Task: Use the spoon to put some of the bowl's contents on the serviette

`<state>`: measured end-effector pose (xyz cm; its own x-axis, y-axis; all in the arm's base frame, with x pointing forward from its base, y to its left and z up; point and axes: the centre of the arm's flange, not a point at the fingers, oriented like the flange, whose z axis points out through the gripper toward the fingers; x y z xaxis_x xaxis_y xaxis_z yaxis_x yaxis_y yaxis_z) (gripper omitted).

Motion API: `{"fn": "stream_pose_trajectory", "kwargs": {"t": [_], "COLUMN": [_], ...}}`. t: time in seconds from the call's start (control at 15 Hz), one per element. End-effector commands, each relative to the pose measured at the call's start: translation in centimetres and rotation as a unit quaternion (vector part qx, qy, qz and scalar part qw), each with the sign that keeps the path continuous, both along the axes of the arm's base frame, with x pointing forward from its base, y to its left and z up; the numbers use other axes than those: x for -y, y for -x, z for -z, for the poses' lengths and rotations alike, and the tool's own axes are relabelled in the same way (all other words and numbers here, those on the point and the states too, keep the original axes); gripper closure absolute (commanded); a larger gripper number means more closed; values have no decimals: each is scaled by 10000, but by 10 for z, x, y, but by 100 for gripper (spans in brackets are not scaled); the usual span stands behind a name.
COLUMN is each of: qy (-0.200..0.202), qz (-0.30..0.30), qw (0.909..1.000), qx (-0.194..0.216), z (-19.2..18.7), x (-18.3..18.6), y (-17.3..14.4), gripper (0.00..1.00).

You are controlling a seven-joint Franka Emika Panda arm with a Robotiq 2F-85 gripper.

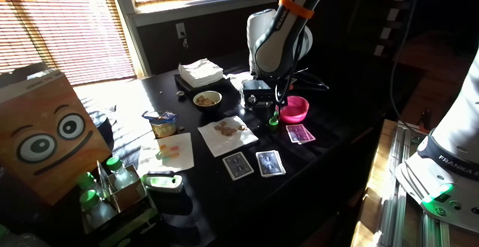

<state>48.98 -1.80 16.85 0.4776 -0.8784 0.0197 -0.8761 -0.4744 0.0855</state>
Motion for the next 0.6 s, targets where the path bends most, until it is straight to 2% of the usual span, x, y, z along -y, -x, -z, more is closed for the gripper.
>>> {"fn": "stream_pose_trajectory", "kwargs": {"t": [0.0,0.53], "qy": [224,587], "qz": [107,398], "qw": [9997,9975], "qx": [62,47], "z": [5,7], "x": [6,40], "y": [-3,-4], "gripper": [0,0]}}
